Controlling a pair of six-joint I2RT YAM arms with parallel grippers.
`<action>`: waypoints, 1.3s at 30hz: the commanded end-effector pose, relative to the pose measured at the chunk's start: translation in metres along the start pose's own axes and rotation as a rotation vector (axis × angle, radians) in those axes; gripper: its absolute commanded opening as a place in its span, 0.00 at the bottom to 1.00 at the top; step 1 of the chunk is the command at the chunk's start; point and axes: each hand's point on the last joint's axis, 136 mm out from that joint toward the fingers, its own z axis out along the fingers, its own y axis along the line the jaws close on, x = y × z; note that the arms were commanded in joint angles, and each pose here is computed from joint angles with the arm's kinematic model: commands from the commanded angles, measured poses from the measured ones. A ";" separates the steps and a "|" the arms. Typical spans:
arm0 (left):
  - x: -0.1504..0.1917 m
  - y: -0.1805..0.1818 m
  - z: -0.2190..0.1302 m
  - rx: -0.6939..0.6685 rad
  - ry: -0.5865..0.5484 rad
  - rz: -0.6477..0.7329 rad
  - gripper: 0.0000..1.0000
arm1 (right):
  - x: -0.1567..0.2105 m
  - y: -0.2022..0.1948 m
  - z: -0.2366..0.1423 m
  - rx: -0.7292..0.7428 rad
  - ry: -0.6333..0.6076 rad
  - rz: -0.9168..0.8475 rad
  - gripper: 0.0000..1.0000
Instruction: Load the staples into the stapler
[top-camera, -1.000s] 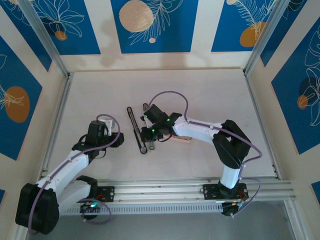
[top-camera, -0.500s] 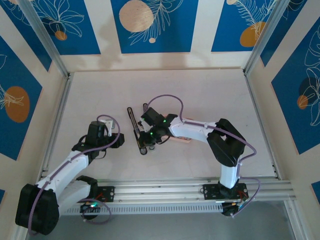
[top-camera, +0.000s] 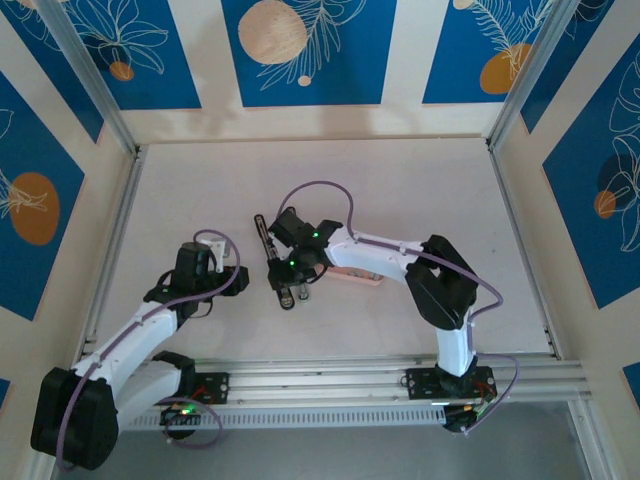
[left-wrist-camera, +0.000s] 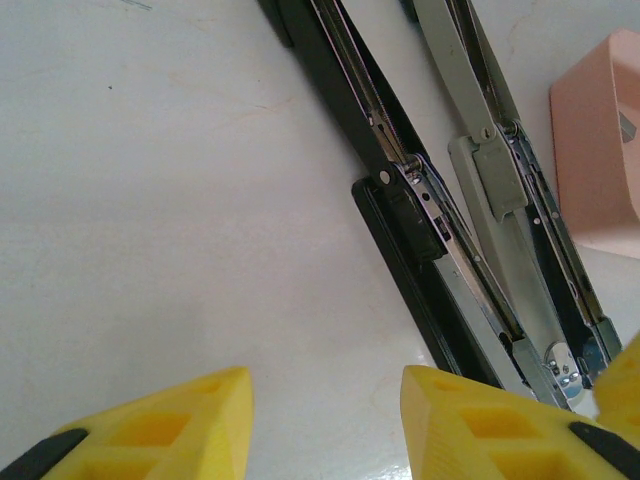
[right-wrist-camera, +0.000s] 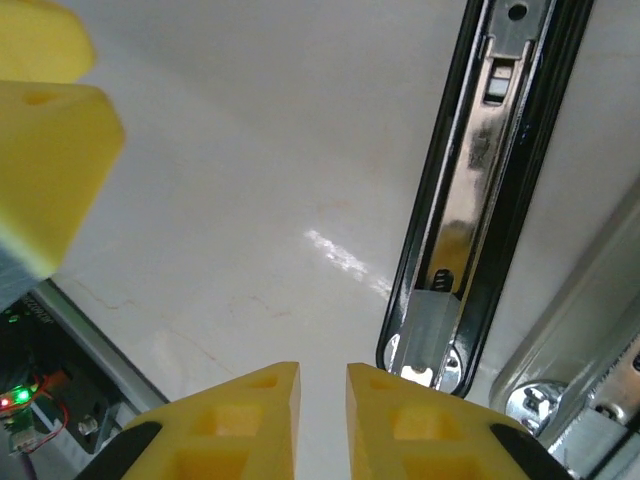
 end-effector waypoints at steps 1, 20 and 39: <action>-0.002 0.001 -0.001 0.009 -0.017 -0.018 0.44 | 0.004 -0.001 0.004 0.013 0.044 0.005 0.22; -0.003 0.000 -0.002 0.010 -0.022 -0.010 0.44 | 0.003 -0.015 0.012 0.060 0.054 0.039 0.25; -0.003 -0.001 -0.004 0.013 -0.024 -0.006 0.44 | 0.009 -0.024 0.022 0.087 0.076 0.056 0.23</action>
